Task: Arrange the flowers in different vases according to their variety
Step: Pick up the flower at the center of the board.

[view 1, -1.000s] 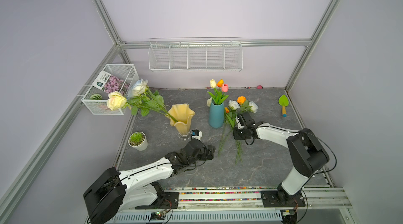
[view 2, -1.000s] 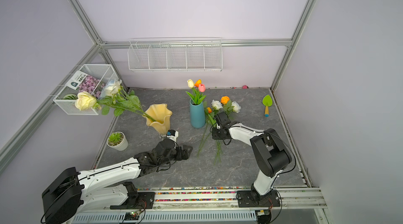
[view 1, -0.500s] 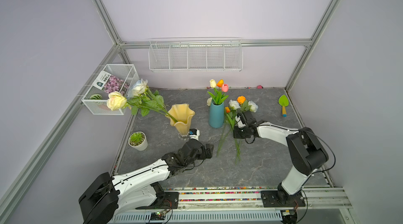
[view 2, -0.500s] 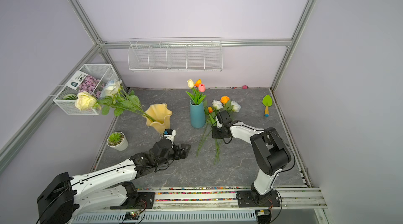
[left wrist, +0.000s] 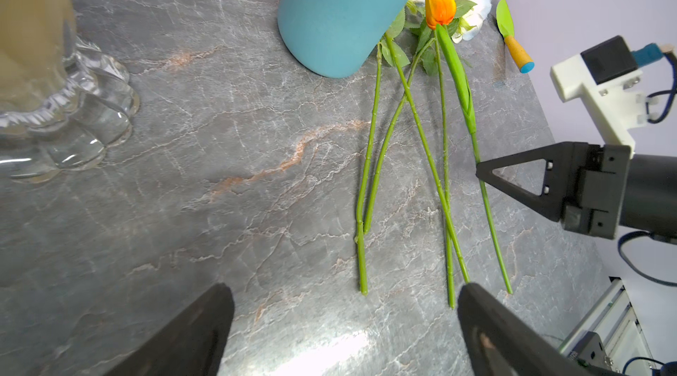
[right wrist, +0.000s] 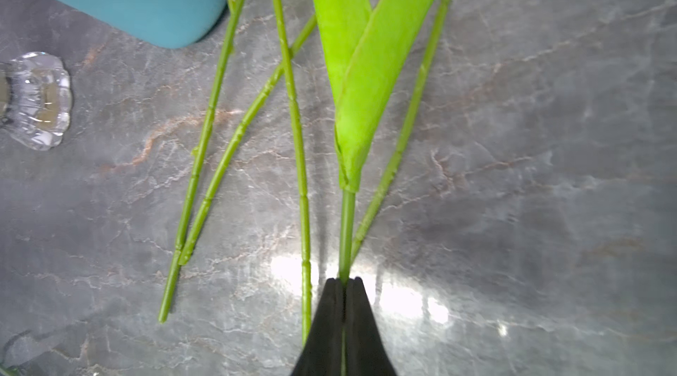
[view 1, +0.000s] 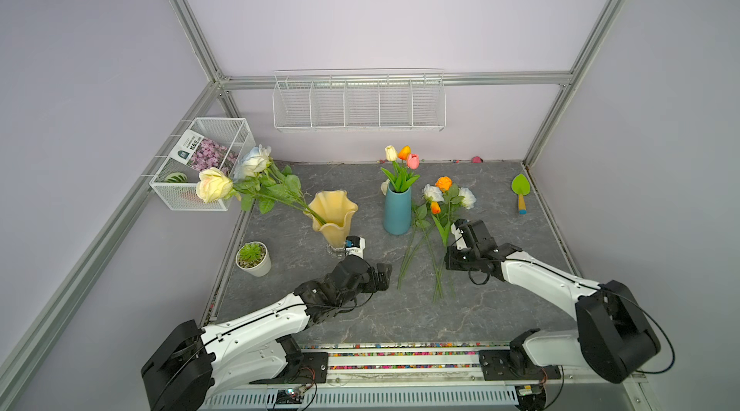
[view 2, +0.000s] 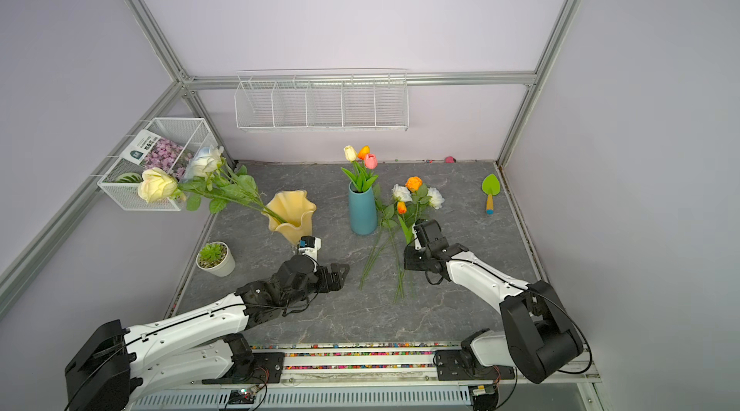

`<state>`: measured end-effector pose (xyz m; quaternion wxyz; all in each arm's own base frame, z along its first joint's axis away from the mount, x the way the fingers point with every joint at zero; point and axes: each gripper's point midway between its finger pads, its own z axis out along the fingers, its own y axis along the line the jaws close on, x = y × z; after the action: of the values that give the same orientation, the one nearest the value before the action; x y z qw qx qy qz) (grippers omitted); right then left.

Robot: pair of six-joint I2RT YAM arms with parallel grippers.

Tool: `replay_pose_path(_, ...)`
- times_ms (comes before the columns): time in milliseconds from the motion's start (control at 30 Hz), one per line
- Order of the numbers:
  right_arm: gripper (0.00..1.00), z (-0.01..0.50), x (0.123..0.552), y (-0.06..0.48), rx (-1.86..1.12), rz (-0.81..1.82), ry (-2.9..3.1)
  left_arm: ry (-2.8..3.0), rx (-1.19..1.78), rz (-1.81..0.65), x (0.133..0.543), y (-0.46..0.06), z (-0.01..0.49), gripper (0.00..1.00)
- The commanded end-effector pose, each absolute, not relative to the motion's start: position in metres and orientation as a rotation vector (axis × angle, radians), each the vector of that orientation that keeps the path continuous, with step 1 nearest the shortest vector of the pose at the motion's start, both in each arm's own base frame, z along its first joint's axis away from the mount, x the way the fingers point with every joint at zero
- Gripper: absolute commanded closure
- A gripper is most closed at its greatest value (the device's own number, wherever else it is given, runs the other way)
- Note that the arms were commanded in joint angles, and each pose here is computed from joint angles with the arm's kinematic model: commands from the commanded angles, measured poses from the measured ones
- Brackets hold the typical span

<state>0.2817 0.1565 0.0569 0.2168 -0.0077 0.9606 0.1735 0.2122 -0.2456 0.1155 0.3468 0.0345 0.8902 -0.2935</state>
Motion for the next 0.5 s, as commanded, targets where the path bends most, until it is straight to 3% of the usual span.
replay_pose_path(0, 0.93, 0.049, 0.285, 0.151, 0.021, 0.469, 2.676, 2.314, 0.084, -0.748, 0.21, -0.242, 0.111, 0.0)
replay_pose_path(167, 0.91, 0.044, 0.302, 0.157, 0.005, 0.471, 2.689, 2.314, 0.079, -0.756, 0.208, -0.24, 0.11, 0.0)
replay_pose_path(467, 1.0, 0.062, 0.31, 0.162, 0.011, 0.542, 2.626, 2.29, 0.058, -0.763, 0.206, -0.232, 0.115, 0.0)
